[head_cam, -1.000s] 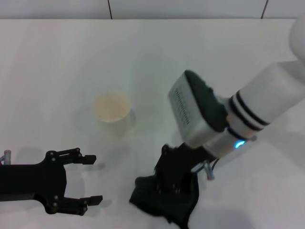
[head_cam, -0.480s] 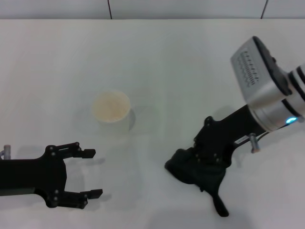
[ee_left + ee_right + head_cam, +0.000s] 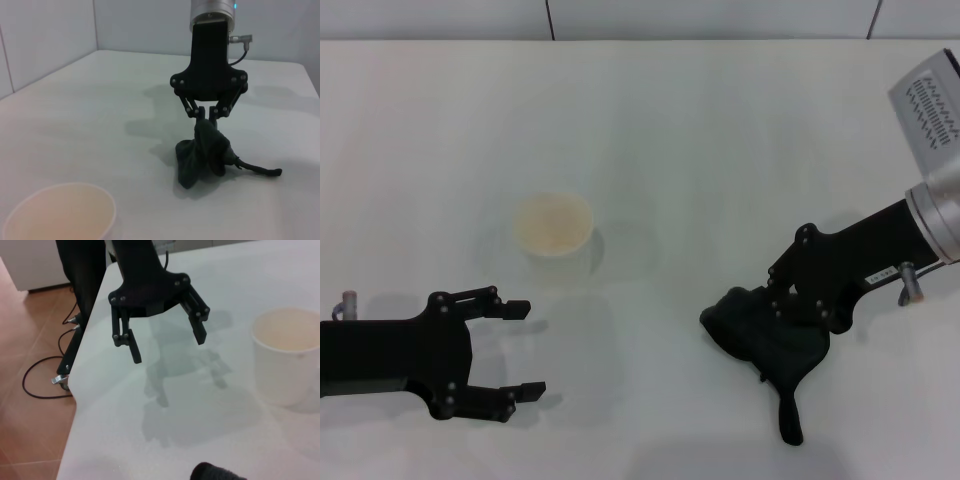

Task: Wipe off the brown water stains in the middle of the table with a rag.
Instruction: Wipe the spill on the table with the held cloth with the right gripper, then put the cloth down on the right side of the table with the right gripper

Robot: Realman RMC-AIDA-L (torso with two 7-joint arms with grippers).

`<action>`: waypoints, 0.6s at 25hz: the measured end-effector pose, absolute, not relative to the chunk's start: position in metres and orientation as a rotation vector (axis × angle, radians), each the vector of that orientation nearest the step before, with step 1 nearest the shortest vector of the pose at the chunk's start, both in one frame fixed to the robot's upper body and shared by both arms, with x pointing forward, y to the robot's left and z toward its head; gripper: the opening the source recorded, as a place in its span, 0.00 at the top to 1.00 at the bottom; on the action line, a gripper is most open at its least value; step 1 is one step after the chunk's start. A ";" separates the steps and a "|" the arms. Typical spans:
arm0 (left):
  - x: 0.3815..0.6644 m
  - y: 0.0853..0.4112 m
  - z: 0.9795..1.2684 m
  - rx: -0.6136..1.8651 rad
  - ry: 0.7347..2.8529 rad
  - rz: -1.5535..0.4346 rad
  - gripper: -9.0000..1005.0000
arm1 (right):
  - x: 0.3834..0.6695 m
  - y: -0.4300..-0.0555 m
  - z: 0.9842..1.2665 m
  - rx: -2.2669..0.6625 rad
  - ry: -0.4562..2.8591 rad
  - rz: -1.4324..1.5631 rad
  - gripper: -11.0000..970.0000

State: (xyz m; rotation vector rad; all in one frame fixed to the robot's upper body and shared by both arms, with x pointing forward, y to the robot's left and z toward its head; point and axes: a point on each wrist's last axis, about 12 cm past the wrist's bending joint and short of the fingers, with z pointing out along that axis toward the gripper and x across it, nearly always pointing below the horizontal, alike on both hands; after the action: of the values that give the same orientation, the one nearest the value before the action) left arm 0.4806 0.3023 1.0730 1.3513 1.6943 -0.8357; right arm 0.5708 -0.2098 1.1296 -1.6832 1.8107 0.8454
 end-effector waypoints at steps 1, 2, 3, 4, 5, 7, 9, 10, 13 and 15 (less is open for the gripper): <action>0.481 0.302 1.073 1.353 1.692 -0.834 0.12 | 0.571 -0.211 1.130 -1.681 1.813 0.845 0.91; 0.481 0.302 1.073 1.354 1.689 -0.833 0.12 | 0.571 -0.211 1.130 -1.680 1.816 0.845 0.91; 0.481 0.302 1.073 1.354 1.688 -0.834 0.12 | 0.571 -0.212 1.130 -1.680 1.819 0.846 0.91; 0.480 0.302 1.073 1.355 1.687 -0.834 0.12 | 0.572 -0.212 1.130 -1.679 1.822 0.848 0.91; 0.480 0.302 1.073 1.355 1.687 -0.835 0.12 | 0.572 -0.211 1.130 -1.679 1.823 0.849 0.91; 0.480 0.302 1.073 1.355 1.685 -0.838 0.12 | 0.573 -0.212 1.131 -1.673 1.827 0.849 0.91; 0.480 0.302 1.073 1.354 1.685 -0.840 0.12 | 0.574 -0.212 1.131 -1.666 1.829 0.847 0.91; 0.480 0.302 1.073 1.352 1.687 -0.842 0.12 | 0.574 -0.212 1.131 -1.663 1.829 0.846 0.91; 0.481 0.302 1.074 1.352 1.687 -0.843 0.12 | 0.574 -0.210 1.130 -1.654 1.830 0.846 0.91; 0.481 0.301 1.074 1.352 1.686 -0.843 0.12 | 0.574 -0.208 1.130 -1.650 1.832 0.848 0.91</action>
State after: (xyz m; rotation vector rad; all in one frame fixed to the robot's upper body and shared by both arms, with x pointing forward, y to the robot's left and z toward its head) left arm 0.4814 0.3008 1.0740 1.3517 1.6858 -0.8433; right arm 0.5743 -0.2083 1.1300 -1.6501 1.8319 0.8476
